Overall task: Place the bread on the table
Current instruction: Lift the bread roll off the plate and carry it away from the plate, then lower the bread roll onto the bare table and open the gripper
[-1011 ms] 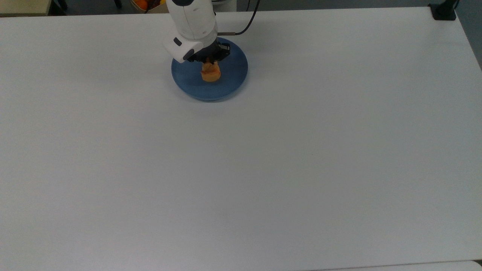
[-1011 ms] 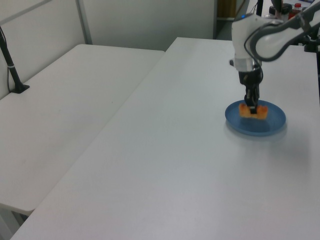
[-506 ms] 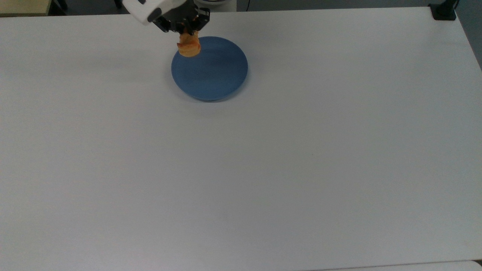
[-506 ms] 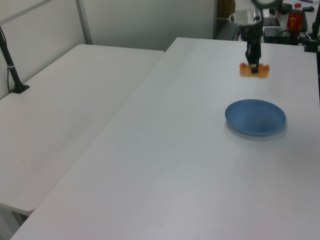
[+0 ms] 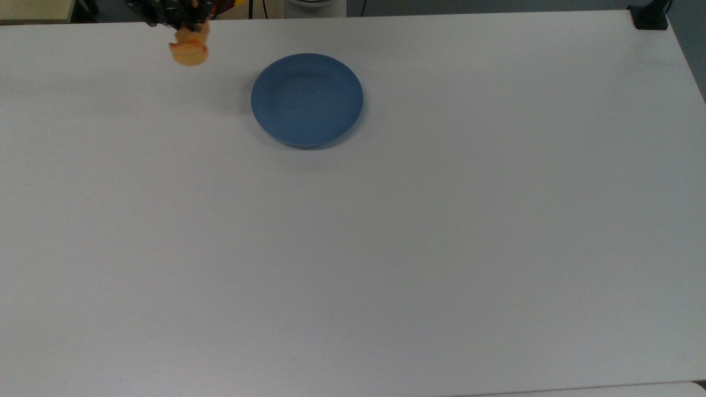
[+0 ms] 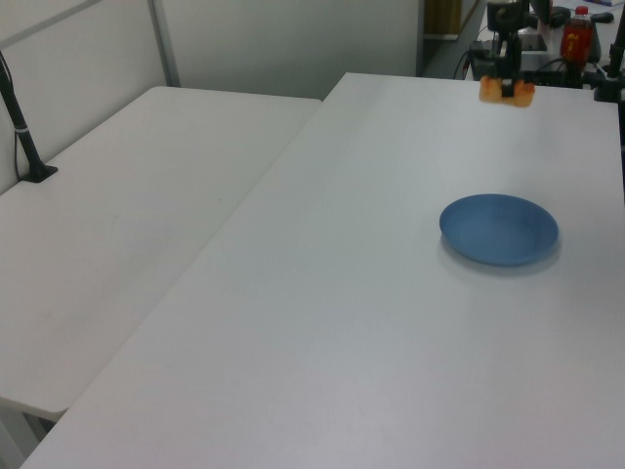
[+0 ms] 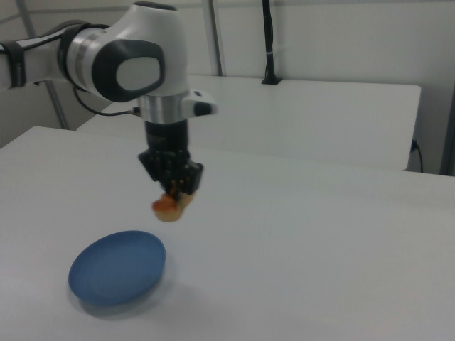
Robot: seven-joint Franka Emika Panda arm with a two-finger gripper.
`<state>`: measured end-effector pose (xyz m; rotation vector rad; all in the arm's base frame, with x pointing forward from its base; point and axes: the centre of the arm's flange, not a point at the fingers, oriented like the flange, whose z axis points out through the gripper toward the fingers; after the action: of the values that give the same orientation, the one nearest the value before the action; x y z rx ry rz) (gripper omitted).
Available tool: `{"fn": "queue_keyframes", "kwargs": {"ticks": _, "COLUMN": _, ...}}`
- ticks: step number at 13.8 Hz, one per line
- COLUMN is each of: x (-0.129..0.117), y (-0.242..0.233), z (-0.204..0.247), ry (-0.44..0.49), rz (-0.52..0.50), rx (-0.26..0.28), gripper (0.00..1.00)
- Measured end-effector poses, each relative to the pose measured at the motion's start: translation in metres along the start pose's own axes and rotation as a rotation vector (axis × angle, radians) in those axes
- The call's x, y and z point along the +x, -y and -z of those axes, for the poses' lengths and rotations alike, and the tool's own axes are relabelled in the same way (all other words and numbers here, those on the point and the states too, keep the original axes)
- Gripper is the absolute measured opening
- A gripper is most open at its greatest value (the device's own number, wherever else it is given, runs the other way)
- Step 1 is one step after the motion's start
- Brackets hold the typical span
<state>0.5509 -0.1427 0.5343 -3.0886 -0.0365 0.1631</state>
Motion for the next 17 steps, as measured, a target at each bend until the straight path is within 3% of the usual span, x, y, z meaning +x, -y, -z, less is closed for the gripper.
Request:
{"fn": "queue_keyframes", "kwargs": {"ticks": 4, "x": -0.007, "y": -0.100, "z": -0.012, "ry": -0.098, "rz": -0.024, "rx": -0.051, "gripper": 0.11}}
{"fn": "queue_keyframes", "kwargs": {"ticks": 6, "x": -0.001, "y": -0.127, "z": -0.030, "ry": -0.114, "rz": -0.034, "rx": -0.073, "gripper": 0.11}}
{"fn": "queue_keyframes", "kwargs": {"ticks": 10, "x": 0.017, "y": -0.174, "z": -0.092, "ry": -0.101, "rz": -0.066, "rx": -0.128, "gripper": 0.11}}
{"fn": "queue_keyframes", "kwargs": {"ticks": 17, "x": 0.027, "y": -0.214, "z": -0.171, "ry": -0.046, "rz": -0.075, "rx": -0.157, "gripper": 0.11}}
